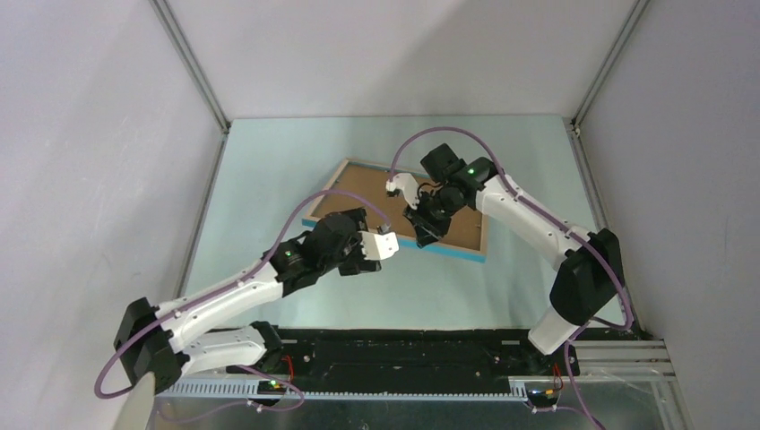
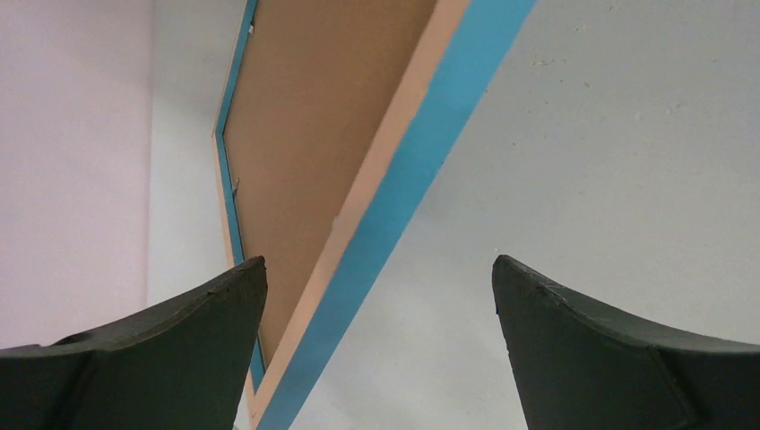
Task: Put the photo into the frame
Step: Turn over the photo frame at the center of the board.
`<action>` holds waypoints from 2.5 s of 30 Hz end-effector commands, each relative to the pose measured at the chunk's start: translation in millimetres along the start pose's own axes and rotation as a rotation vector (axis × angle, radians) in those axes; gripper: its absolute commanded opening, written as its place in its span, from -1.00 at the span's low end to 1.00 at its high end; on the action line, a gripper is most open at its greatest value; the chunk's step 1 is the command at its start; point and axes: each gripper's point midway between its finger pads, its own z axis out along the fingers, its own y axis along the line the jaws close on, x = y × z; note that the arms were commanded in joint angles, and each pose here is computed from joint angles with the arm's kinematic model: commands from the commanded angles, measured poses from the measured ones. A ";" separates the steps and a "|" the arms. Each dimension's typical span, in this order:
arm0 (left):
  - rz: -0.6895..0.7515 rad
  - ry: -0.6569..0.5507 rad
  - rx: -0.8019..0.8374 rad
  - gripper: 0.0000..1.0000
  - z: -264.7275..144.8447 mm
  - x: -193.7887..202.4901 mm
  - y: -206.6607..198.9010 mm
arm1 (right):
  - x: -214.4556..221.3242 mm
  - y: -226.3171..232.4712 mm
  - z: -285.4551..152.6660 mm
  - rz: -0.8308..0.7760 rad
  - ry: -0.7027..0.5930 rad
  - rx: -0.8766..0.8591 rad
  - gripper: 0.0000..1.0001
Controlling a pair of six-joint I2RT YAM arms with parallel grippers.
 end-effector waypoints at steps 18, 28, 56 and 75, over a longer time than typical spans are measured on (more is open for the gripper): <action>0.128 0.021 -0.072 0.16 38.2 -40.9 21.7 | -8.2 1.6 -28.5 0.066 -0.055 -0.102 -1.00; 0.134 0.024 -0.063 -0.56 43.2 -45.9 17.4 | -7.8 -2.0 -34.6 0.087 -0.074 -0.099 -1.00; 0.122 -0.045 0.030 -1.00 -24.6 -78.5 39.4 | -27.6 8.2 -148.7 -0.056 -0.376 0.300 0.65; 0.104 -0.158 0.082 -1.00 -92.7 -111.2 62.2 | -26.1 8.9 -171.3 -0.293 -0.298 0.533 0.84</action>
